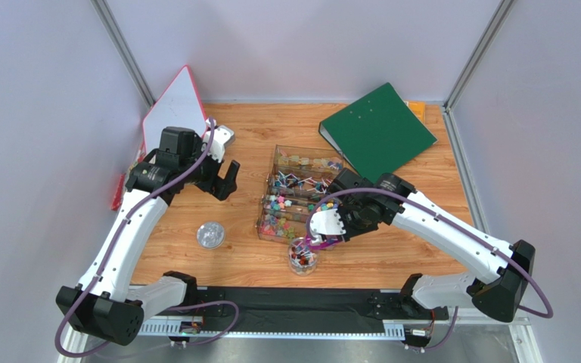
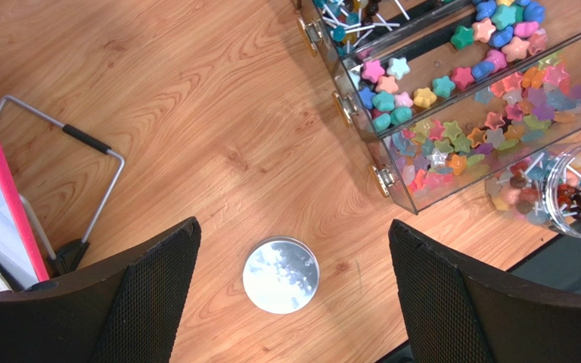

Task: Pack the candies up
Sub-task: Place the fake candies in the packing bottle, then adjust the spatula.

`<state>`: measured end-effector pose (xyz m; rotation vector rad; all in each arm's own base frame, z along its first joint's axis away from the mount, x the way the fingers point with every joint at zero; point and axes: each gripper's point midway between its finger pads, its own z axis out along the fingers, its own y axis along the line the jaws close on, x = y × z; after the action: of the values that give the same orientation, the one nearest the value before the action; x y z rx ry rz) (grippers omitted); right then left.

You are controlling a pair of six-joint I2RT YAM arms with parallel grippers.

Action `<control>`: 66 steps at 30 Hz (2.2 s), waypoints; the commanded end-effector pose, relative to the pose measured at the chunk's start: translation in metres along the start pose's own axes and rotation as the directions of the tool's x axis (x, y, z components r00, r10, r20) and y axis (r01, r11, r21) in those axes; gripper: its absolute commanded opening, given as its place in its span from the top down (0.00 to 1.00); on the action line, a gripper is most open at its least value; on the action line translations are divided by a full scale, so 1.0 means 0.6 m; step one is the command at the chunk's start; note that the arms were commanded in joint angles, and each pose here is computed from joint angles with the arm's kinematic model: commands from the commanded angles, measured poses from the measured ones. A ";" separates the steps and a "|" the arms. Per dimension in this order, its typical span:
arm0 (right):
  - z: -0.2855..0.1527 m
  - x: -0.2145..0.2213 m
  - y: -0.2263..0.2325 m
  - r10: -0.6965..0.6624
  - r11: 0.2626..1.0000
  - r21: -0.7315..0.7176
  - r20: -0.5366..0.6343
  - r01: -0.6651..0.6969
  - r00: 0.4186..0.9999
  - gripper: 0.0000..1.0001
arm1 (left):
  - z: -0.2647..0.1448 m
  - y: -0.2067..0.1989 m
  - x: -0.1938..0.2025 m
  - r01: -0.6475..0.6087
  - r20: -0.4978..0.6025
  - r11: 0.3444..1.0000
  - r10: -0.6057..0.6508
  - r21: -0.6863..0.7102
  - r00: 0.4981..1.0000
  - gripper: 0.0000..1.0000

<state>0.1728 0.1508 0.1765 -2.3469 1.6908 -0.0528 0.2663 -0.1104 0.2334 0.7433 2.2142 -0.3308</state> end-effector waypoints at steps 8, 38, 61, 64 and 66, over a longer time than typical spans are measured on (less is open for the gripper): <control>-0.026 0.055 0.025 -0.056 0.998 -0.003 -0.311 0.058 0.949 1.00 | -0.015 0.012 -0.020 0.010 0.076 0.999 -0.007 -0.037 0.997 0.00; -0.074 0.066 0.031 -0.190 0.965 0.052 -0.543 0.259 0.818 1.00 | -0.024 0.017 -0.060 0.016 0.126 0.999 -0.011 -0.043 0.992 0.01; -0.082 0.145 0.011 0.184 0.979 0.173 -0.498 -0.110 0.848 1.00 | 0.048 0.043 -0.052 0.008 -0.017 0.999 -0.008 -0.031 1.000 0.08; -0.083 0.146 -0.004 0.223 0.971 0.188 -0.483 -0.148 0.847 1.00 | 0.067 0.025 -0.037 0.020 -0.053 1.000 -0.019 0.010 0.998 0.10; -0.081 0.133 -0.021 0.261 0.960 0.207 -0.438 -0.186 0.860 1.00 | 0.075 0.010 -0.038 0.019 -0.054 0.999 -0.016 0.046 0.998 0.18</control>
<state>0.2215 0.0952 0.2025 -2.0029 1.9694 -0.7280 0.3124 -0.1190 0.2164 0.7253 2.2916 -0.3160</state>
